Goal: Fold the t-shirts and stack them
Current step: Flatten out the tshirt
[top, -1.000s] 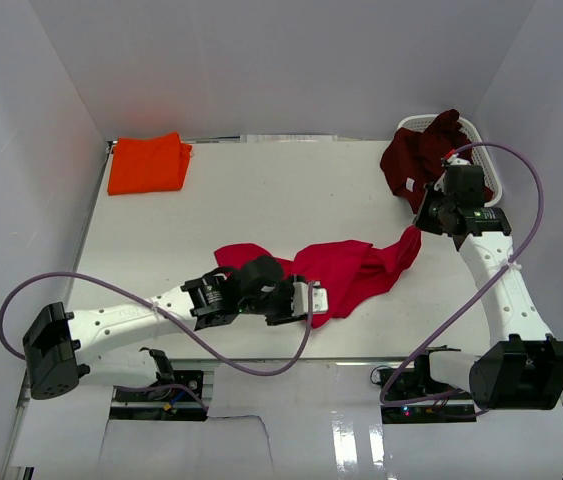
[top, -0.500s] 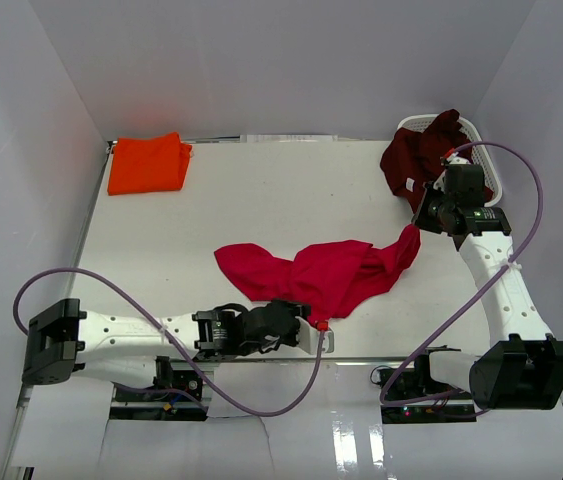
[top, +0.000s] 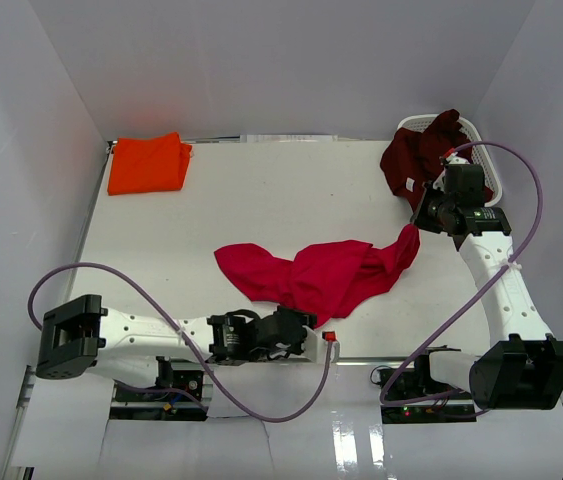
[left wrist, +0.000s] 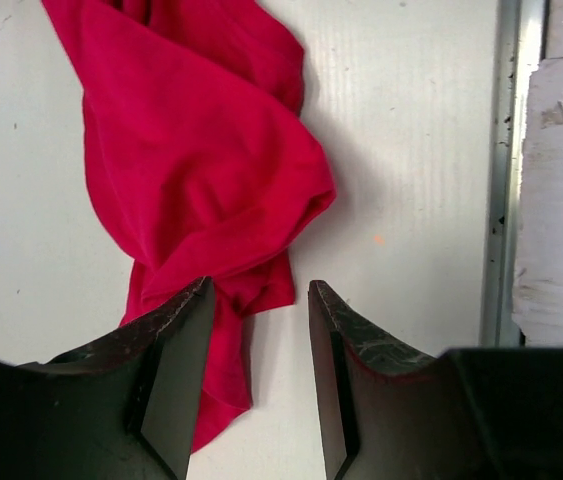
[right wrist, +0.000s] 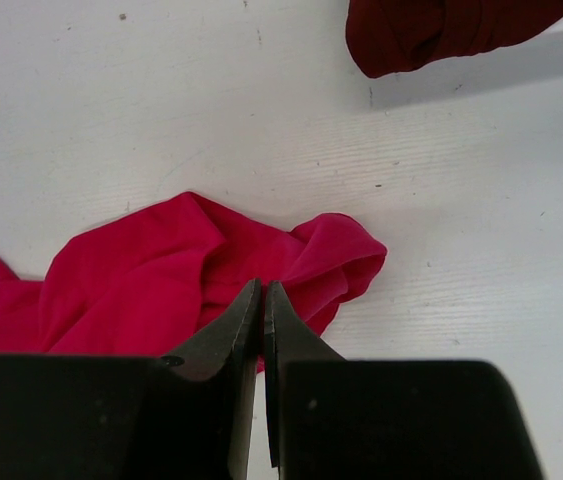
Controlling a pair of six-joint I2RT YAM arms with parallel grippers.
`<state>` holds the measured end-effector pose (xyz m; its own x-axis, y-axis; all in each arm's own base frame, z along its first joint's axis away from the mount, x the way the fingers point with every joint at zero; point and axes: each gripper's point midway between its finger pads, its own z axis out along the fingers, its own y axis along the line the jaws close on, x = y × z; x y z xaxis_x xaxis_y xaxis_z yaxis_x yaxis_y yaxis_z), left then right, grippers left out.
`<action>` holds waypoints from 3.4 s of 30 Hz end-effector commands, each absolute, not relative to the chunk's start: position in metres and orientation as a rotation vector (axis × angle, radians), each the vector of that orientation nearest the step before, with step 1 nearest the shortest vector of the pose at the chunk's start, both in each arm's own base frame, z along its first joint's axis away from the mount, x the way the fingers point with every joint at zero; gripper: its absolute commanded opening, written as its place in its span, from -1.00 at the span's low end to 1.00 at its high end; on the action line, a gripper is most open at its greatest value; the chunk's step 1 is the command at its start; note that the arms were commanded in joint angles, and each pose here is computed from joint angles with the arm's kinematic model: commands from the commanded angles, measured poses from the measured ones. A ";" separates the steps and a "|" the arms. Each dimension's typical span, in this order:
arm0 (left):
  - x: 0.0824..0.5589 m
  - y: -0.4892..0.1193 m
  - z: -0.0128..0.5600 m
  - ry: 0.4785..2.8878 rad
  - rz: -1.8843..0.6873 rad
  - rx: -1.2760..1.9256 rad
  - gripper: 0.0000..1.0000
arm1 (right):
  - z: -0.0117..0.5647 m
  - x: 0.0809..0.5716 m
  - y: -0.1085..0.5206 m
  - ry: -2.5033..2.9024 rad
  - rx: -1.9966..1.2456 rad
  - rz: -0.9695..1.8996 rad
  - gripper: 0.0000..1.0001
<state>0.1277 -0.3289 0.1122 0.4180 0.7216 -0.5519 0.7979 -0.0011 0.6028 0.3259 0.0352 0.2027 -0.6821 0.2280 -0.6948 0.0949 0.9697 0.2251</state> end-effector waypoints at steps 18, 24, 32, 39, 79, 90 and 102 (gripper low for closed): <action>0.120 -0.351 0.093 1.285 -0.045 1.758 0.25 | 0.209 0.333 0.048 2.295 0.205 0.320 -0.85; 0.123 -0.359 0.092 1.254 -0.027 1.749 0.15 | 0.207 0.335 0.051 2.296 0.198 0.340 -0.85; 0.125 -0.365 0.081 1.243 -0.016 1.740 0.15 | 0.199 0.335 0.052 2.308 0.191 0.344 -0.85; 0.122 -0.366 0.070 1.250 -0.027 1.766 0.17 | 0.197 0.335 0.053 2.312 0.186 0.350 -0.85; 0.127 -0.364 0.079 1.290 -0.039 1.703 0.13 | 0.193 0.332 0.053 2.312 0.179 0.371 -0.84; 0.123 -0.360 0.075 1.286 -0.063 1.726 0.18 | 0.194 0.332 0.052 2.311 0.181 0.368 -0.85; 0.126 -0.357 0.058 1.325 -0.005 1.739 0.12 | 0.192 0.332 0.052 2.317 0.181 0.372 -0.85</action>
